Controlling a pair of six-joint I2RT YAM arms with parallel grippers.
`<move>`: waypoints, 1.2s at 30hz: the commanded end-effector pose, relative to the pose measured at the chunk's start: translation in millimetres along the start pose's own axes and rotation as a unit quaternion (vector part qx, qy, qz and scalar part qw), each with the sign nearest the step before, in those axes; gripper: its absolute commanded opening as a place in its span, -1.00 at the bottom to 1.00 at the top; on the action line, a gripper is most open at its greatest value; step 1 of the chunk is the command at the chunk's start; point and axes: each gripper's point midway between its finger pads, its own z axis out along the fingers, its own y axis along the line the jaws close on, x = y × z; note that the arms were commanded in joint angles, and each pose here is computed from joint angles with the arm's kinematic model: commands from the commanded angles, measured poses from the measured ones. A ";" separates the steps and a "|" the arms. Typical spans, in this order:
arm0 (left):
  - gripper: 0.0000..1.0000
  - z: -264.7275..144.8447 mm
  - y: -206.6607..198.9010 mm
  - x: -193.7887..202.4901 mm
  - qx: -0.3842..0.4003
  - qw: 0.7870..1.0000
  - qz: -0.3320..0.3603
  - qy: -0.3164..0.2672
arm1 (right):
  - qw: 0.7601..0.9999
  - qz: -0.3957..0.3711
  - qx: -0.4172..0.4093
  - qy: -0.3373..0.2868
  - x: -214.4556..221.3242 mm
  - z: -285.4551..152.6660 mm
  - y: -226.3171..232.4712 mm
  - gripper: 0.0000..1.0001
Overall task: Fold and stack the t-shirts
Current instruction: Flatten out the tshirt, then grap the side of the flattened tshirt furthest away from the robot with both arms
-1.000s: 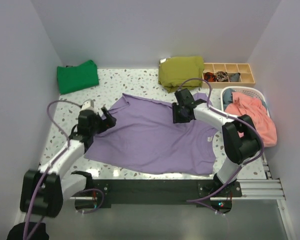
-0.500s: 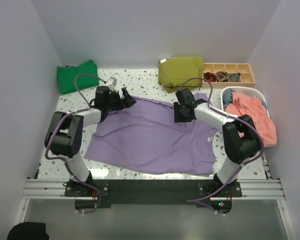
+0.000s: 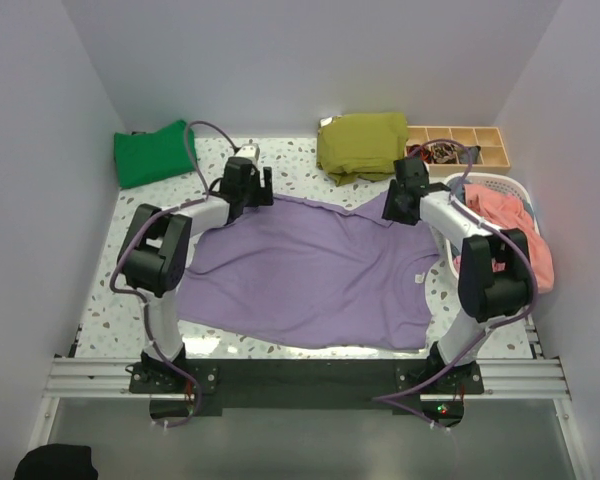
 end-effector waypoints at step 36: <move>-1.00 11.1 52.3 -14.5 -0.128 0.987 0.102 0.000 | 0.984 0.148 -0.096 -0.002 -47.1 69.8 3.8 -0.18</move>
